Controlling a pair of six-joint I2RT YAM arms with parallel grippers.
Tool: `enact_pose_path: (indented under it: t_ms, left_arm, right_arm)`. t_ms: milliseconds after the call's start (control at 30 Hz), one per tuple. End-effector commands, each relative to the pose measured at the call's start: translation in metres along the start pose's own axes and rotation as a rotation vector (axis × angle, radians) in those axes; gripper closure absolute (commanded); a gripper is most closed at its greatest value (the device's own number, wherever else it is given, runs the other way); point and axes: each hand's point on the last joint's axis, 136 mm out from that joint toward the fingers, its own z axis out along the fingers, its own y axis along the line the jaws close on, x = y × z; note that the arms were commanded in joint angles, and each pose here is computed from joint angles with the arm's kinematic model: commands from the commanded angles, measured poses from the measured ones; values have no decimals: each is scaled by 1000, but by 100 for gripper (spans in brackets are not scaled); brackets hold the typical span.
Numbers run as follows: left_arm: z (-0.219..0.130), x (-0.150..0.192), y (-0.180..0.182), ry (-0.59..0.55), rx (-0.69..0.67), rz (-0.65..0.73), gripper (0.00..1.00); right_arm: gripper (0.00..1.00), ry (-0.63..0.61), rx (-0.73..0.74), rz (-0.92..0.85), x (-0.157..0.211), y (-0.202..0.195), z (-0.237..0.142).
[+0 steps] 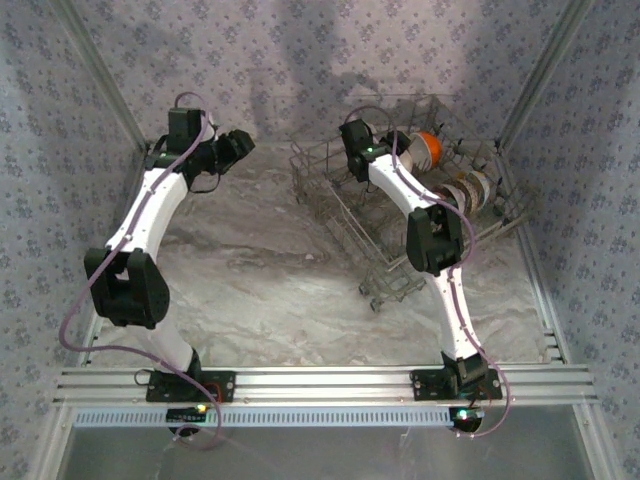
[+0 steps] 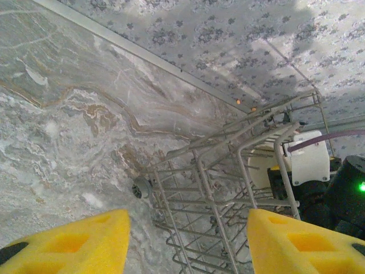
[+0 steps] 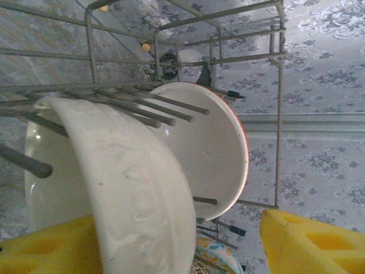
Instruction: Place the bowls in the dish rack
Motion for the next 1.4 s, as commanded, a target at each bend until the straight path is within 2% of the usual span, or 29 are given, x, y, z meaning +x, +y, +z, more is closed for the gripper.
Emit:
enact_pose_path:
  t_ms: [0, 167, 500, 700, 933, 1167, 1300, 1367]
  left_arm:
    - [-9, 0, -17, 0, 25, 19, 43]
    - [-11, 3, -23, 2, 18, 35, 43]
    - [-7, 20, -42, 27, 7, 67, 43]
    - [-8, 29, -49, 29, -11, 87, 42]
    - [-11, 37, -56, 25, -31, 101, 42]
    - [-8, 49, -78, 52, -61, 168, 37]
    - [-2, 67, -94, 109, -70, 210, 36]
    - [4, 80, -101, 145, -73, 232, 36]
  right_arm:
    - [27, 1, -43, 28, 3, -3, -1]
    - [25, -6, -79, 45, 7, -1, -4]
    - [17, -126, -160, 96, -3, -10, -26]
    - [16, -159, -199, 119, -2, -15, -30]
    - [16, -272, -272, 137, -15, -21, -53]
    - [15, -407, -330, 292, -21, -73, -89]
    - [16, -402, -374, 389, -1, -105, -93]
    - [16, -367, -432, 472, 20, -118, -88]
